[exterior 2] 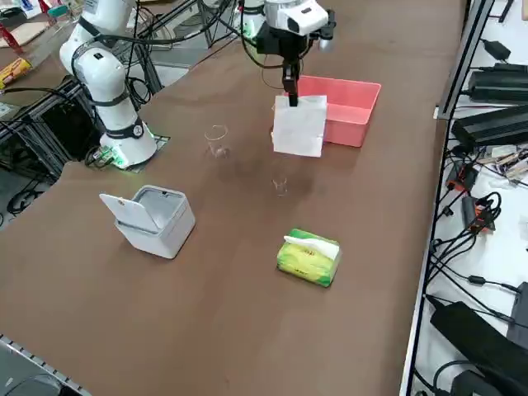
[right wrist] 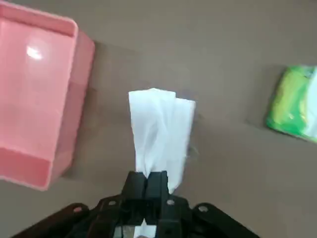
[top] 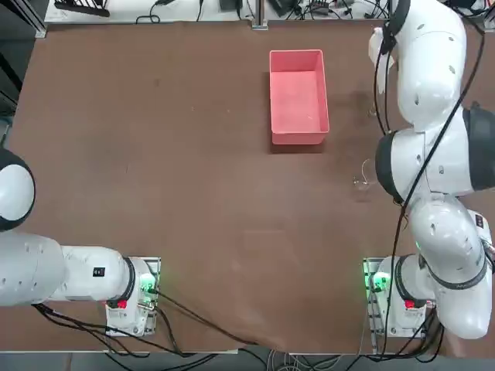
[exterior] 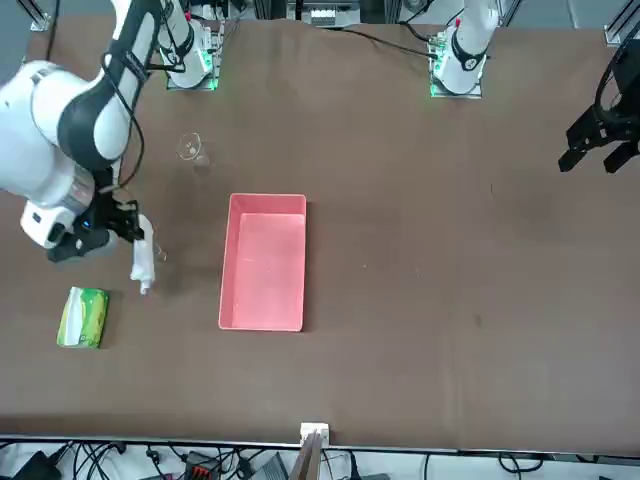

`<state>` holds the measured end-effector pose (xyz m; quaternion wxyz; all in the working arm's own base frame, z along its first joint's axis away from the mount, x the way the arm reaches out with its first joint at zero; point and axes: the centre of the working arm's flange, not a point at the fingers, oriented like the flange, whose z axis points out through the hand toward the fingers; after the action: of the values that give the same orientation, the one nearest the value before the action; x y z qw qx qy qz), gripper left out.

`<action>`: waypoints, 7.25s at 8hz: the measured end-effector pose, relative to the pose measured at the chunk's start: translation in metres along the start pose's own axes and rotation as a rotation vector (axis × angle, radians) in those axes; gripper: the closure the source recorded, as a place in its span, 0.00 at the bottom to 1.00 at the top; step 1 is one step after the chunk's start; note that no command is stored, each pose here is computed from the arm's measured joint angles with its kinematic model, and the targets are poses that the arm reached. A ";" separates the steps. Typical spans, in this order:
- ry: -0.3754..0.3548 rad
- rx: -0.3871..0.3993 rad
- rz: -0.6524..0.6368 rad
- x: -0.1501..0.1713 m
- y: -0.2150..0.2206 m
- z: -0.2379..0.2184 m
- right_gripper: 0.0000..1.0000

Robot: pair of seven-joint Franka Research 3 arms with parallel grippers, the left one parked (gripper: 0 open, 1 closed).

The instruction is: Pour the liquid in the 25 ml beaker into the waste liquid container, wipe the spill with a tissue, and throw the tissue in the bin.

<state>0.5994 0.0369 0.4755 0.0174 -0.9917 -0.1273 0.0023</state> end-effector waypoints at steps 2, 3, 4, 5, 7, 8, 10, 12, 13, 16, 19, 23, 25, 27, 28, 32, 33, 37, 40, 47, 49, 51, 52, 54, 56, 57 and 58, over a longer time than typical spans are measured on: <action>-0.055 -0.085 -0.016 -0.029 0.021 -0.035 0.98; -0.075 -0.110 -0.021 -0.049 0.037 -0.048 0.98; -0.084 -0.108 -0.036 -0.077 0.060 -0.057 0.98; -0.083 -0.089 -0.051 -0.111 0.090 -0.060 0.98; -0.077 -0.051 -0.064 -0.166 0.134 -0.059 0.98; -0.078 -0.038 -0.067 -0.187 0.151 -0.056 0.98; -0.084 -0.011 -0.065 -0.223 0.186 -0.044 0.98; -0.089 0.018 -0.048 -0.250 0.208 -0.031 0.98; -0.092 0.030 -0.035 -0.258 0.212 -0.025 0.98; -0.132 0.087 0.004 -0.271 0.224 0.008 0.98; -0.150 0.134 0.019 -0.293 0.235 0.030 0.98; -0.148 0.156 0.020 -0.309 0.242 0.038 0.98; -0.160 0.171 0.024 -0.310 0.244 0.047 0.98; -0.174 0.185 0.031 -0.312 0.248 0.056 0.96; -0.175 0.184 0.034 -0.313 0.250 0.057 0.94; -0.177 0.175 0.030 -0.312 0.252 0.058 0.51; -0.177 0.172 0.028 -0.311 0.252 0.058 0.34; -0.125 0.068 -0.116 -0.235 0.247 0.014 0.00; -0.074 0.021 -0.254 -0.161 0.223 -0.004 0.00; -0.050 0.007 -0.321 -0.037 0.193 -0.008 0.00; -0.081 0.038 -0.266 -0.012 0.181 -0.012 0.00; -0.078 0.042 -0.208 0.001 0.149 -0.039 0.00; -0.066 0.026 -0.171 0.002 0.132 -0.060 0.00; -0.035 -0.013 -0.104 -0.006 0.101 -0.105 0.00; -0.016 -0.008 -0.019 -0.023 0.087 -0.137 0.00; -0.015 0.006 0.042 -0.031 0.084 -0.147 0.00; -0.015 0.005 0.112 -0.037 0.080 -0.156 0.00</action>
<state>0.5849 -0.0553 0.6287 0.0186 -0.9972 -0.0715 0.0112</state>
